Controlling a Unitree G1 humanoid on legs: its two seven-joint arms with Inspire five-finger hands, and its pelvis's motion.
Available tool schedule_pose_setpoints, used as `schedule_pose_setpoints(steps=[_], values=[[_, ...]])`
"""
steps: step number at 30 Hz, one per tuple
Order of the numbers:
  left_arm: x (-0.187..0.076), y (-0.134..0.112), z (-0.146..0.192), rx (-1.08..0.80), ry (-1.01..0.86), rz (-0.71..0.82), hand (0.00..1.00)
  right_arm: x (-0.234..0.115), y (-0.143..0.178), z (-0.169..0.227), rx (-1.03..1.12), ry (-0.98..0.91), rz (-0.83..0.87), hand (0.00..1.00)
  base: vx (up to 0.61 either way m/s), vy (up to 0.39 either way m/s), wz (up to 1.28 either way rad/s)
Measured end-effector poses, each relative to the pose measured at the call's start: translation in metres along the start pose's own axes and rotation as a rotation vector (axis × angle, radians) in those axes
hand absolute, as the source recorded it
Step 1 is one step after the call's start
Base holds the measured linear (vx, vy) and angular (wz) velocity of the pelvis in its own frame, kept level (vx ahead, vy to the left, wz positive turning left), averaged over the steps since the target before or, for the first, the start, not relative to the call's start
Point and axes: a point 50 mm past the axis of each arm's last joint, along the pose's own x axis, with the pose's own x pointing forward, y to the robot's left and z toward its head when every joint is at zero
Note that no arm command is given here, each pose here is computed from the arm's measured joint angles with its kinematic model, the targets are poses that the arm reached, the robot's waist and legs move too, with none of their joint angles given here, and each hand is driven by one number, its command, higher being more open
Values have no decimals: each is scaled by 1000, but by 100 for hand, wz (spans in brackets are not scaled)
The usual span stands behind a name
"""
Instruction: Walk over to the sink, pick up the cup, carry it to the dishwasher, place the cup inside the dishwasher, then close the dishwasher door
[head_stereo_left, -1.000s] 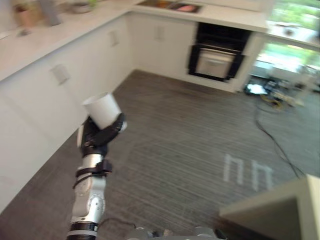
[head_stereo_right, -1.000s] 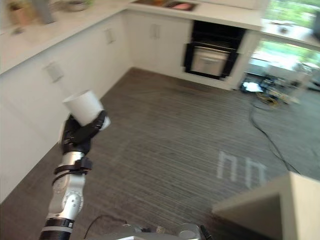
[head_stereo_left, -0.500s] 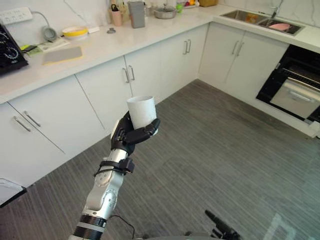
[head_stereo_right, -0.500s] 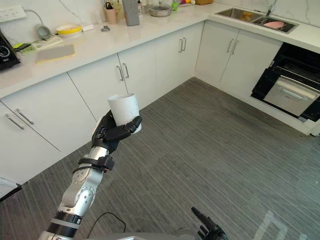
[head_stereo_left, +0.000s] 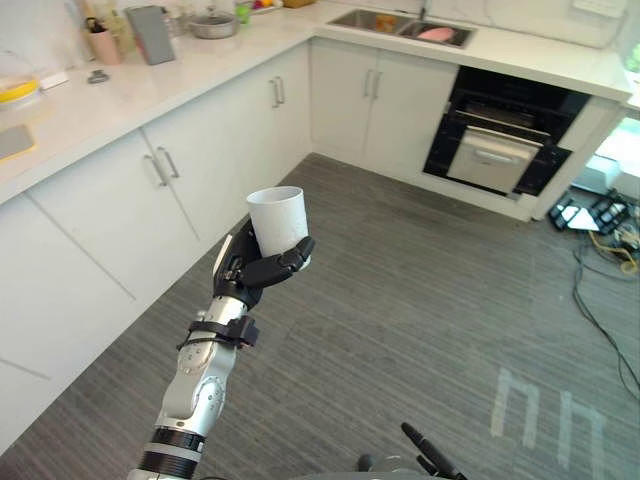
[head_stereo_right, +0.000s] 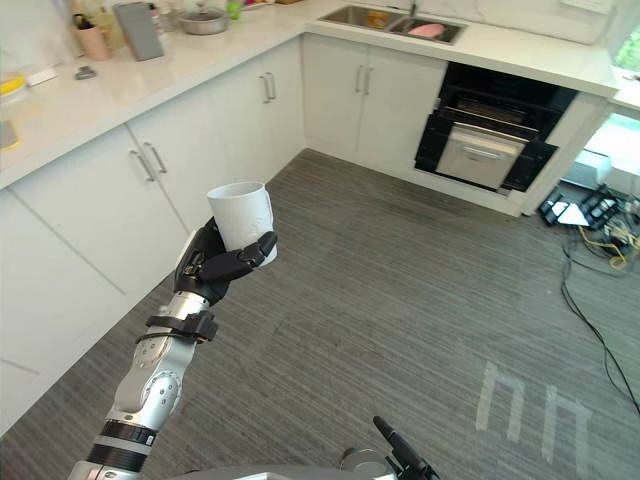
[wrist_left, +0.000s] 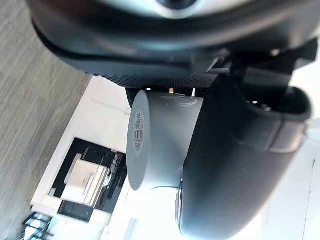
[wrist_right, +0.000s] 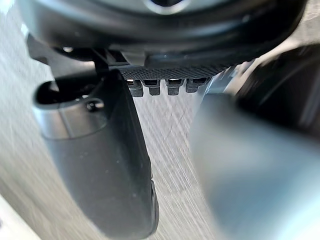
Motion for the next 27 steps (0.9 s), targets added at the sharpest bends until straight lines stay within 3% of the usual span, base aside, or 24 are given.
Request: schedule_pose_setpoints(steps=[7,16,26,27], values=[[2,-10,-14,-17,16,20,0,-8,-14,-13,58,2,-30,100,-146,-50,-47],[6,-23,6,23,-85,24,0,-16,-27,-24,31,42,-70,100,-18,-81,-45],[4,-10,6,41,-101,76,0,-6,-6,0,-119,13,11,100,44,-12,3],[-12,13,-16,76,15,155,0,-5,-9,8,-204,58,-4,100,-3,9,5]])
